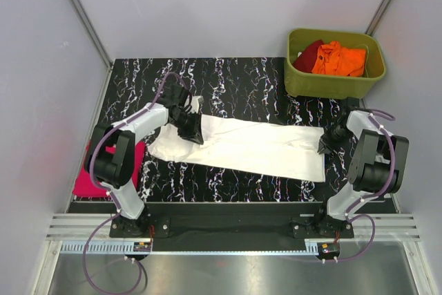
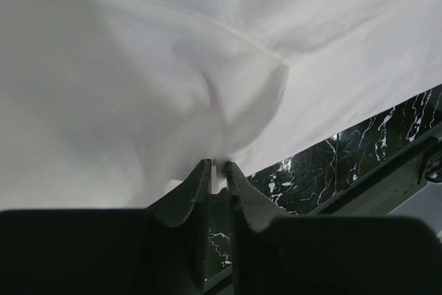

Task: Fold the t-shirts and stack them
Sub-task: Fold the tshirt

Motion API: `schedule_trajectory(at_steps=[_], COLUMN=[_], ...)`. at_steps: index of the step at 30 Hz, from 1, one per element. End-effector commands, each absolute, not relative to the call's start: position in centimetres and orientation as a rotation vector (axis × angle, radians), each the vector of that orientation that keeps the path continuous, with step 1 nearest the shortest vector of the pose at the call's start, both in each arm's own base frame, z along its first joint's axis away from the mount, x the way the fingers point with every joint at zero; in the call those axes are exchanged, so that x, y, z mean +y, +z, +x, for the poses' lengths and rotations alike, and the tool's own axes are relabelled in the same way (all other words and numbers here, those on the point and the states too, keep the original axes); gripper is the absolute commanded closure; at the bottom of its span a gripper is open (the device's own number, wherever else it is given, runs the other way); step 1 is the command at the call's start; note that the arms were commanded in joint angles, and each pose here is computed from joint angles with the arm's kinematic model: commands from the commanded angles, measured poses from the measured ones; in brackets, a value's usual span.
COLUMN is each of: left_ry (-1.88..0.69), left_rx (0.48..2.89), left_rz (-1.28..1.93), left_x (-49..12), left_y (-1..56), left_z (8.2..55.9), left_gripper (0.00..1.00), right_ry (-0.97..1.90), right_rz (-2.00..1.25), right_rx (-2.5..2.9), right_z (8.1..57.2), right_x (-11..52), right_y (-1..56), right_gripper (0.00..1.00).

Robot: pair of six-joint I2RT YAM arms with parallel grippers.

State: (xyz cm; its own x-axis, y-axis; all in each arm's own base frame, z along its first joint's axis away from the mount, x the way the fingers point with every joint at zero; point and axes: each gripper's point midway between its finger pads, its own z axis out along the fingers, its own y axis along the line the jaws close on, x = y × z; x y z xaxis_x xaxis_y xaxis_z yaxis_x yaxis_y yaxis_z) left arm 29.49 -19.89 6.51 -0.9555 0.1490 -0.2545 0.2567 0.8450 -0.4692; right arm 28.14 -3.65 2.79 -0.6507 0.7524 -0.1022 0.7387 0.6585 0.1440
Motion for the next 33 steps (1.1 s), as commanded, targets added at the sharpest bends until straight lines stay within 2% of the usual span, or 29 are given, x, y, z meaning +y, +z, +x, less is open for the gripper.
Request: schedule_trajectory(at_steps=[1, 5, 8, 12, 14, 23, 28, 33], left_ry=[-0.812, -0.799, -0.774, -0.760, -0.765, -0.733, -0.662, -0.613], left_rx=[2.750, 2.724, 2.688, 2.628, 2.632, 2.767, 2.826, 2.865], left_rz=[0.345, 0.363, 0.350, 0.296, 0.267, 0.147, 0.096, 0.064], left_x=[-21.0, -20.8, -20.3, -19.5, -19.2, -18.4, -16.7, -15.6], left_y=[8.4, 9.5, 11.2, 13.0, 12.7, 7.5, 5.5, 4.0], left_z=[30.9, 31.1, 31.7, 33.2, 33.8, 35.2, 34.8, 34.0], left_gripper=[0.76, 0.62, 0.59, 0.64, 0.67, 0.77, 0.79, 0.80], right_ry=[-0.006, -0.072, -0.055, 0.070, 0.176, 0.244, 0.109, -0.088], right_rz=[1.210, 1.236, 1.226, 1.201, 1.209, 1.208, 1.233, 1.263], right_rx=[2.719, 2.750, 2.721, 2.578, 2.570, 2.611, 2.673, 2.714], right_z=[28.0, 27.5, 27.7, 29.6, 30.5, 31.8, 31.3, 28.4], right_x=[-5.3, -6.1, -6.1, -5.4, -4.3, -3.6, -4.9, -6.7], right_y=[1.7, 0.7, 3.0, 7.6, 8.2, 5.3, 2.2, 0.6], right_gripper=[0.87, 0.90, 0.91, 0.87, 0.85, 0.83, 0.87, 0.89])
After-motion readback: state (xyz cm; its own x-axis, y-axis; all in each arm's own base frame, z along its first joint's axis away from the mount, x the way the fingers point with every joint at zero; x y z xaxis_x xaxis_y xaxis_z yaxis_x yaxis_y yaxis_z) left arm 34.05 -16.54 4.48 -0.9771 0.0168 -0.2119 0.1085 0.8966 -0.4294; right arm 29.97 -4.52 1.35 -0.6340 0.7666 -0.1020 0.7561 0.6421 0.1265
